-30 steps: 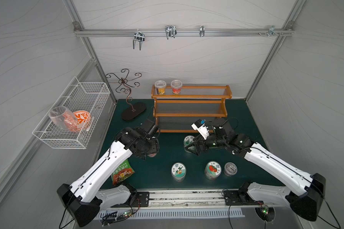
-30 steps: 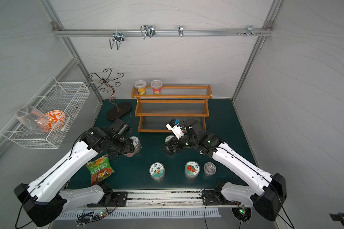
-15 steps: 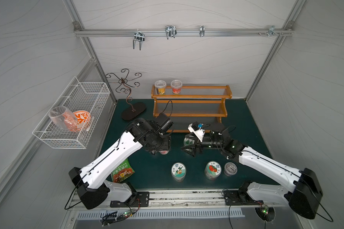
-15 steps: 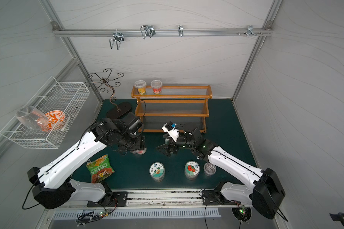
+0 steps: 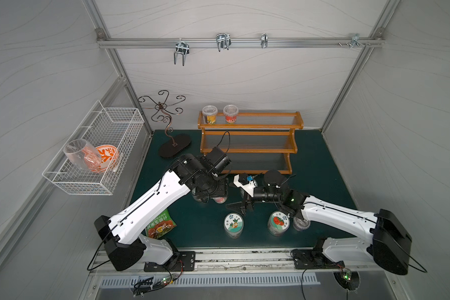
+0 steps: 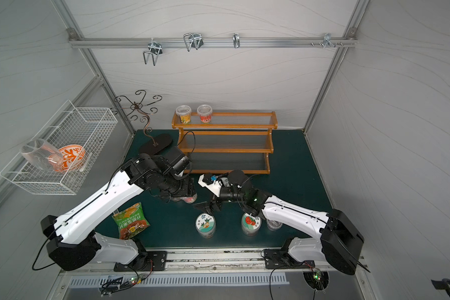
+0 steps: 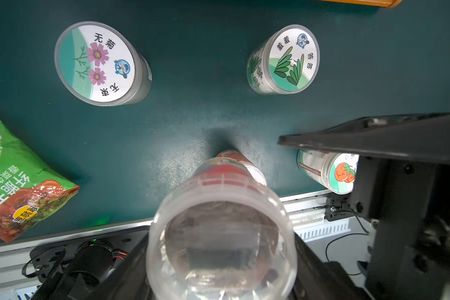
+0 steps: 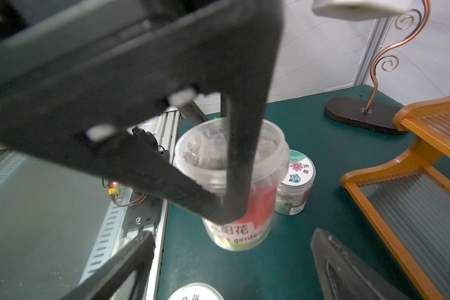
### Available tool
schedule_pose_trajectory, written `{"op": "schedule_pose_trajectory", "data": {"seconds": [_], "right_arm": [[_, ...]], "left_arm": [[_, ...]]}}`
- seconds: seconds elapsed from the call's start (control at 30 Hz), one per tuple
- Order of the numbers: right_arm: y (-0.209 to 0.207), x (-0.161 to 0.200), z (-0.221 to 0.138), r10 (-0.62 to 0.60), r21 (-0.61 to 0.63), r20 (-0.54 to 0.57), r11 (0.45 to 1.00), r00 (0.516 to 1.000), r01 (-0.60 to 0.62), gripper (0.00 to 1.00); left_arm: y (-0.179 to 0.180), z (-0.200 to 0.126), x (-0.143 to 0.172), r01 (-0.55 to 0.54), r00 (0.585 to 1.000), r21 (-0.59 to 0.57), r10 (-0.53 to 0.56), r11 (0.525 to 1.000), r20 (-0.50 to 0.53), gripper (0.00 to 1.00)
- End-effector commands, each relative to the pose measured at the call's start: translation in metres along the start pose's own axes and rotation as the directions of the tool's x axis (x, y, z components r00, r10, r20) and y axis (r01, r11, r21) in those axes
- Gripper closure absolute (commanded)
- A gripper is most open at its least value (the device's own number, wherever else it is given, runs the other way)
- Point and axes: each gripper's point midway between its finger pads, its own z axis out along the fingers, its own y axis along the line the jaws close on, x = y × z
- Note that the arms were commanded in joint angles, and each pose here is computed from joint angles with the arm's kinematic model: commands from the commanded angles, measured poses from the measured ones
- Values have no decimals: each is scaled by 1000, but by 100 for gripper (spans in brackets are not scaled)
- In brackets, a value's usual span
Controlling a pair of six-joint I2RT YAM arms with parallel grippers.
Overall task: Place the seed container on the shelf
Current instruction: Pick up the seed jar at the center of the board.
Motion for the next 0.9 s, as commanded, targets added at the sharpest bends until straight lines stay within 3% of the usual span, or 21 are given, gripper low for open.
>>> {"op": "schedule_pose_trajectory", "data": {"seconds": [0.0,0.43,0.87], "right_arm": [[0,-24,7,-42,5,59,999,997,42,1],[-7,-24,18,-71,81,60,995,996,66,1],[-10,-24,21,-73,87,60,994,996,68,8]], "left_arm": [[-13,-9,-8,7,999,58,-10,998,41,35],[-17,-9,-9,6,999,82,-10,997,50,35],[-22,-8,-10,-1,999,93,-3,996,41,35]]}}
